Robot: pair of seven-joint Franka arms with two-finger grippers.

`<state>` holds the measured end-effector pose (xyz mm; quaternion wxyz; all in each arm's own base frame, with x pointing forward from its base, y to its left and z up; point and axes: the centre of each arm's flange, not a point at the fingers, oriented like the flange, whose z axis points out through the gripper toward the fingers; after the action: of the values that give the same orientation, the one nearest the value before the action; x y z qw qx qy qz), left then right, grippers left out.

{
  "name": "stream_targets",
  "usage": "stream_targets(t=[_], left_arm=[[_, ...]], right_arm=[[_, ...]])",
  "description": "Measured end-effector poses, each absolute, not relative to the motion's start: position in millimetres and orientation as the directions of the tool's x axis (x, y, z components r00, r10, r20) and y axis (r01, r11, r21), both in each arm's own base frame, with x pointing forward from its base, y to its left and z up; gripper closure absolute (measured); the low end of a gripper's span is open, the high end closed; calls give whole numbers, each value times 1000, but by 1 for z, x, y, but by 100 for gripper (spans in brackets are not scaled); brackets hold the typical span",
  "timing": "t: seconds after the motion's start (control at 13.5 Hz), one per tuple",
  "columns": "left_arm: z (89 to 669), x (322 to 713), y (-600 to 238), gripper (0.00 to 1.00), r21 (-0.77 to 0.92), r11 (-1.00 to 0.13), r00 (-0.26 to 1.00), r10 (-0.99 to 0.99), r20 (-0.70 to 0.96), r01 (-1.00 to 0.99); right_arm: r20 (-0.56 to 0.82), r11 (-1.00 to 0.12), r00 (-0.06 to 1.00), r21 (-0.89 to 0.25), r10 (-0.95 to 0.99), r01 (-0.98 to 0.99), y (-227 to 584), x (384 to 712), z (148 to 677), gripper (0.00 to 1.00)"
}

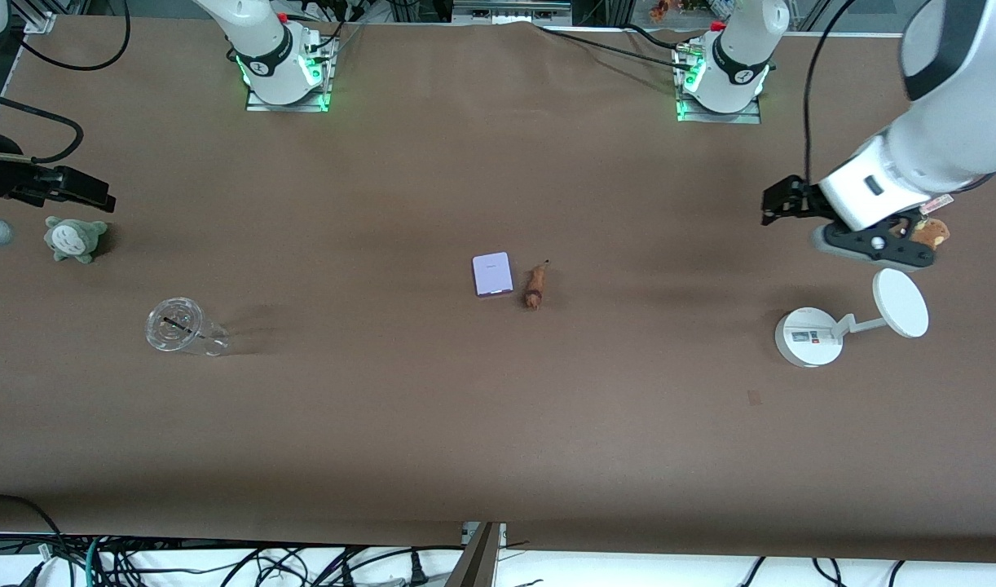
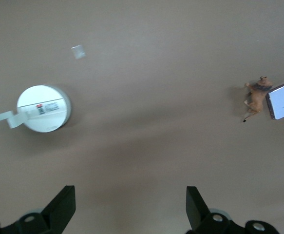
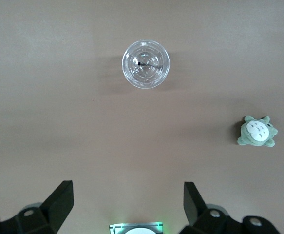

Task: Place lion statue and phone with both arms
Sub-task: 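Reach the left gripper to the brown lion figurine beside the phone, then grasp the lion with the left gripper while the right gripper moves out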

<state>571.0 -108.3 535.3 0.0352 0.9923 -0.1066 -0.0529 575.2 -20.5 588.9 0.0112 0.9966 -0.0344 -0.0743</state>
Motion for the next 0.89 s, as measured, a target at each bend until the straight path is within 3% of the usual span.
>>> stream_targets(t=[0.3, 0.59, 0.89], left_arm=[[486, 584, -197, 0, 116, -985, 988, -139, -69, -131], [395, 590, -299, 0, 163, -984, 996, -78, -33, -72], [302, 568, -386, 0, 110, -994, 1000, -16, 25, -18]], right_arm=[[-147, -997, 987, 27, -71, -68, -21, 576, 588, 0], [-114, -998, 991, 26, -66, -64, -19, 584, 584, 0], [-136, -999, 990, 29, -46, -43, -6, 603, 552, 0]])
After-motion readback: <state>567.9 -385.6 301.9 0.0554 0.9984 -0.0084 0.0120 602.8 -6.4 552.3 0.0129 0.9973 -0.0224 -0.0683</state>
